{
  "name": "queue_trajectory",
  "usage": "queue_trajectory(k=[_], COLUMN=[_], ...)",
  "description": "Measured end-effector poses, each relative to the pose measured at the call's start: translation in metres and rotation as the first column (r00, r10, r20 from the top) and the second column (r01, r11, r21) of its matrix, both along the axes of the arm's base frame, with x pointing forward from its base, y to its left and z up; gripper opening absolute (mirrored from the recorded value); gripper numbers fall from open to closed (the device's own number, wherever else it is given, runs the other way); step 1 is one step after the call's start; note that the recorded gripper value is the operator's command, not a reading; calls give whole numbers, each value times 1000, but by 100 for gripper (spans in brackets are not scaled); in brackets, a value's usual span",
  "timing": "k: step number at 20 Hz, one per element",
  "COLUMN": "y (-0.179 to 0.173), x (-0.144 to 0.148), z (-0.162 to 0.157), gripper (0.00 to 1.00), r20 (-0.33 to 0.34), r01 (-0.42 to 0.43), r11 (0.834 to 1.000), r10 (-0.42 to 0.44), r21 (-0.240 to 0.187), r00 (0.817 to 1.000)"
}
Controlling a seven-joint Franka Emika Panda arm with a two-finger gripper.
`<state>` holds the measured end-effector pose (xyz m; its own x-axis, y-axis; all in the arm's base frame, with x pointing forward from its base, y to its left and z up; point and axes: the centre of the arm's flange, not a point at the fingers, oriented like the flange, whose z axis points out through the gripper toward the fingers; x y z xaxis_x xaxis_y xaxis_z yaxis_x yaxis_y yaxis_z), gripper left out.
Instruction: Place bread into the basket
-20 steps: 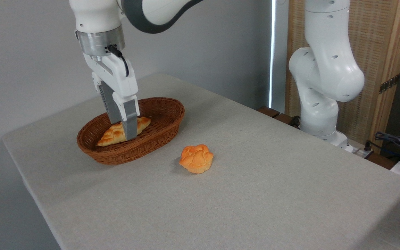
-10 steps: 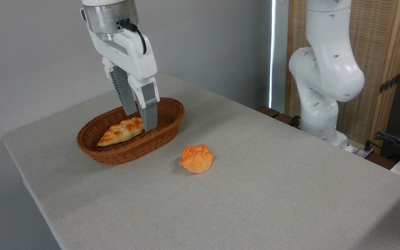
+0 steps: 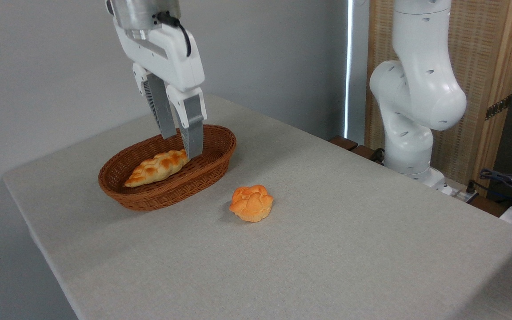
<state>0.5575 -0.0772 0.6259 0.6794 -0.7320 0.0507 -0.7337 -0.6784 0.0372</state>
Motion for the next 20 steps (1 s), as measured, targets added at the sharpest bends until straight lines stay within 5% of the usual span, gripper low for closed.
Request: queue_trajectory(k=[20], y=[20], x=[-4], z=[10], gripper=[100], r20=[24], r01=[-23], r11=[998], r10=[22], r21=[52], r00=[999])
